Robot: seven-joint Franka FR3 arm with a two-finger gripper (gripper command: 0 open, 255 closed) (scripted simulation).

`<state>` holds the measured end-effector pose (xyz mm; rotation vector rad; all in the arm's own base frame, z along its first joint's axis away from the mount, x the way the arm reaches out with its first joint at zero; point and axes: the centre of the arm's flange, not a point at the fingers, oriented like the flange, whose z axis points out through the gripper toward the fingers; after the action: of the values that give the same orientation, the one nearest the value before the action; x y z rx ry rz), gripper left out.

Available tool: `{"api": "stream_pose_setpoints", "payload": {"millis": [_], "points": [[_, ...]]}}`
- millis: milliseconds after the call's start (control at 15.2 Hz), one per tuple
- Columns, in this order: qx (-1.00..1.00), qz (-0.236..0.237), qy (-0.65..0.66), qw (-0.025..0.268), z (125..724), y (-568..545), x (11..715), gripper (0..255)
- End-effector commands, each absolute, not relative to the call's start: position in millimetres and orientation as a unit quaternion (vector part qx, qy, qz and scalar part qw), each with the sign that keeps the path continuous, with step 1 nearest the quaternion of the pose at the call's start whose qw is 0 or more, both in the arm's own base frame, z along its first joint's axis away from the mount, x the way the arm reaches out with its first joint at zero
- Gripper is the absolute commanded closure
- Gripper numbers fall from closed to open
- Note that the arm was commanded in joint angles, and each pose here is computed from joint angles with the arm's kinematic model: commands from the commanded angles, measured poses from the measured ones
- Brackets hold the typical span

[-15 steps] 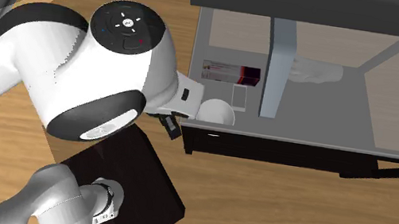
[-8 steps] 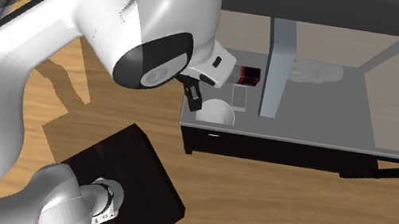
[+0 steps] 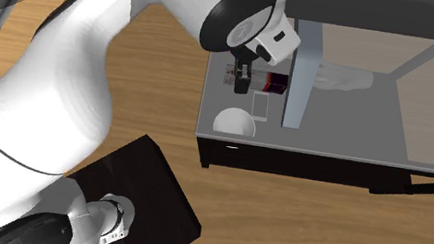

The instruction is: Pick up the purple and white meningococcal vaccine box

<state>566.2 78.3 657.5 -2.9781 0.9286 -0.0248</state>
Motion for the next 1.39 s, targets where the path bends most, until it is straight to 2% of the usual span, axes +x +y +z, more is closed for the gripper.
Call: {"api": "stream_pose_setpoints", "payload": {"millis": [0, 594, 660, 1320], "points": [[-0.945, -0.008, 0.328, 0.009, 658.4, 72.8, 586.9, 0], [-0.945, -0.008, 0.328, 0.009, 618.4, 72.8, 586.9, 0], [-0.945, -0.008, 0.328, 0.009, 618.1, 73.1, 587.4, 255], [-0.945, -0.008, 0.328, 0.009, 623.7, 72.8, 586.9, 255]]}}
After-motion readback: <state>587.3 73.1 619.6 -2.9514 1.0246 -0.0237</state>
